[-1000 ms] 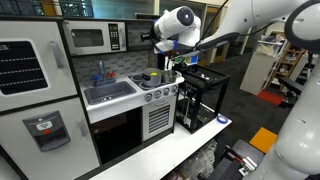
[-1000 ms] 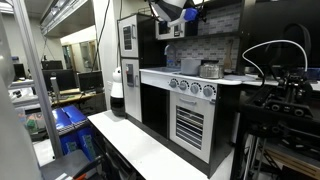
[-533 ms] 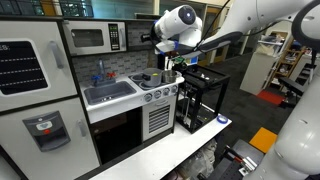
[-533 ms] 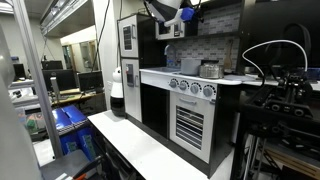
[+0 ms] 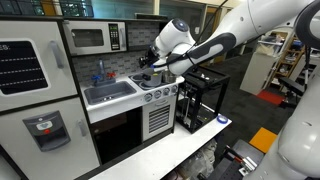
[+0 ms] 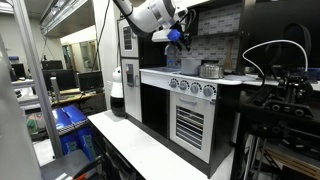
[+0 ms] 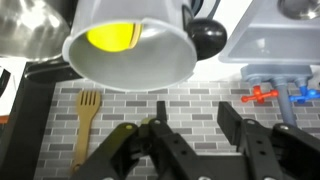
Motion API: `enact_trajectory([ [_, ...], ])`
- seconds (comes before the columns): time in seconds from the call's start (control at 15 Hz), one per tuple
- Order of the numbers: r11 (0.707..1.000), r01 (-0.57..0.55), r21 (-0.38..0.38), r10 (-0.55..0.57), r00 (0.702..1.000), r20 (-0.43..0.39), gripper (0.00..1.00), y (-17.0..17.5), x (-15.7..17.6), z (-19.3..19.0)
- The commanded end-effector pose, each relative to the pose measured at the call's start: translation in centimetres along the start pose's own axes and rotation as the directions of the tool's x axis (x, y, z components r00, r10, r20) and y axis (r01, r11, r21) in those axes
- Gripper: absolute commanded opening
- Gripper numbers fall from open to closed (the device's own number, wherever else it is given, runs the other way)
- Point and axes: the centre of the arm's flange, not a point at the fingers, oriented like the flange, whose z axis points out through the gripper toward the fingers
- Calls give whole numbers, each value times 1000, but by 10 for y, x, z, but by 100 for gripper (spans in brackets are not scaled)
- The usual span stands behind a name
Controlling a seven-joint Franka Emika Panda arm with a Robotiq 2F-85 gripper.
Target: Take the yellow object from the shelf and place it in the silver pot at the left
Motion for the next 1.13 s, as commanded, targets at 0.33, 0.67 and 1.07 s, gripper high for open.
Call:
enact_trajectory([
  [0.33,1000,3,-5,-2,978,206,31,40,54,-67],
  [0.67,999,7,39,-17,963,268,31,60,78,-98],
  [1.07,999,-9,47,-6,949,315,64,58,79,-108],
])
